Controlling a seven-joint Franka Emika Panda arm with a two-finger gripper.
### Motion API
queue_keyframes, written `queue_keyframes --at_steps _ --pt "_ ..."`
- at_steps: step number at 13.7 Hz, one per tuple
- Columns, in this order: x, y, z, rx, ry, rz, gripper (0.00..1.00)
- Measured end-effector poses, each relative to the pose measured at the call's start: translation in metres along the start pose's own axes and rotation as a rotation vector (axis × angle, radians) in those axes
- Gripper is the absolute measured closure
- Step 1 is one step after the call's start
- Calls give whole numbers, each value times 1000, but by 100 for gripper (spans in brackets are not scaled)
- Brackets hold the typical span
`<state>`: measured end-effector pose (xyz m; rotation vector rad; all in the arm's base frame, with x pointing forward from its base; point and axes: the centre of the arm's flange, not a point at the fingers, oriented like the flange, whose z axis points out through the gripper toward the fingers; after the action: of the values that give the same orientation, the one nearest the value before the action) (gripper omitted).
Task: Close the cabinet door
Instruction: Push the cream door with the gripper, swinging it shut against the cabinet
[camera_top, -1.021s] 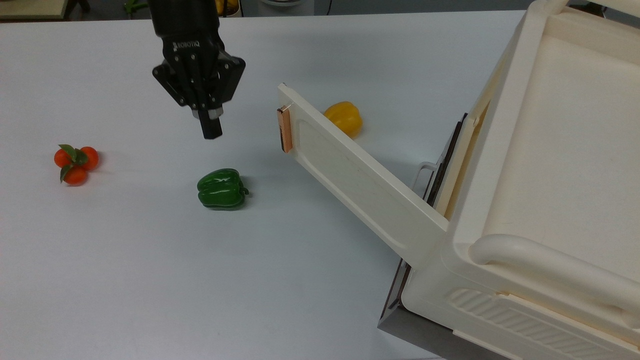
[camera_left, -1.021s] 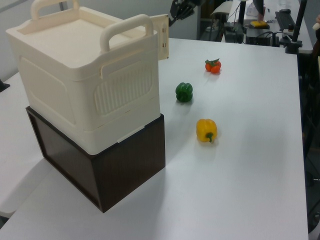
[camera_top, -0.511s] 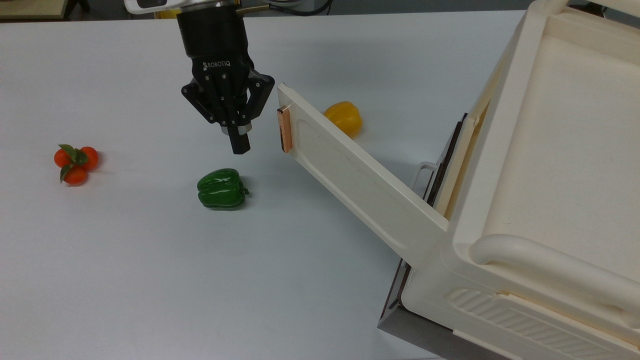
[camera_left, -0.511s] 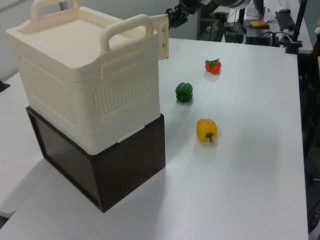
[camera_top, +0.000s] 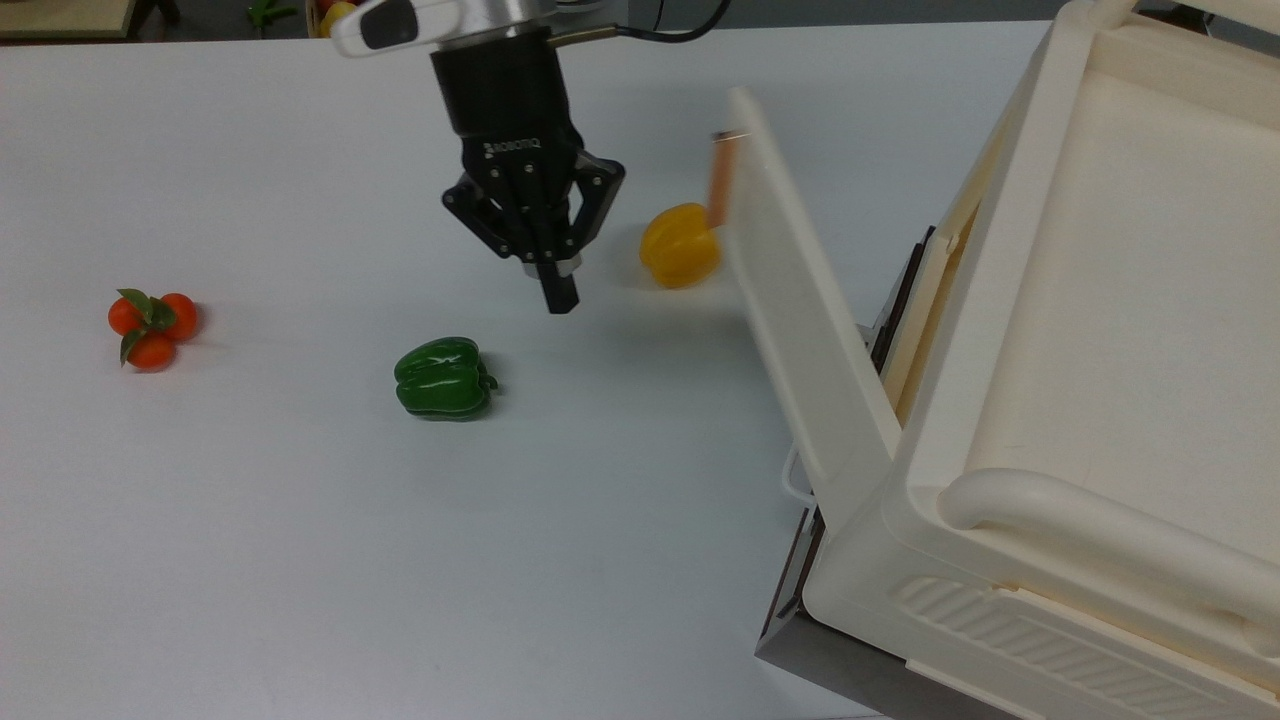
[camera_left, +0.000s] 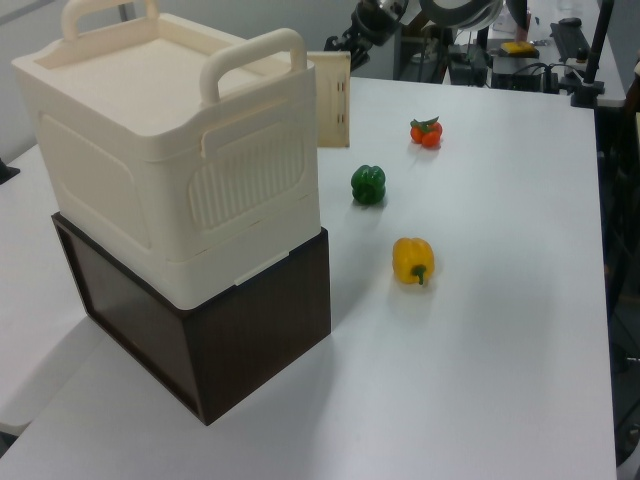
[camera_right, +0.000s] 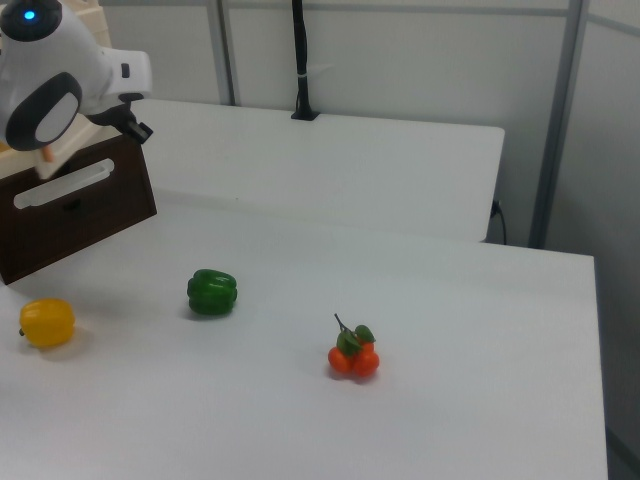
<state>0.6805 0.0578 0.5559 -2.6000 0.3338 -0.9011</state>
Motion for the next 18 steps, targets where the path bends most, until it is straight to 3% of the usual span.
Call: queue_keyframes --at_steps 5,13,18 --pt "-17 -35 7 45 -33 -30 99" --pt "-65 -124 16 151 -104 -99 99" --pt "-82 -156 19 193 -70 -137 99"
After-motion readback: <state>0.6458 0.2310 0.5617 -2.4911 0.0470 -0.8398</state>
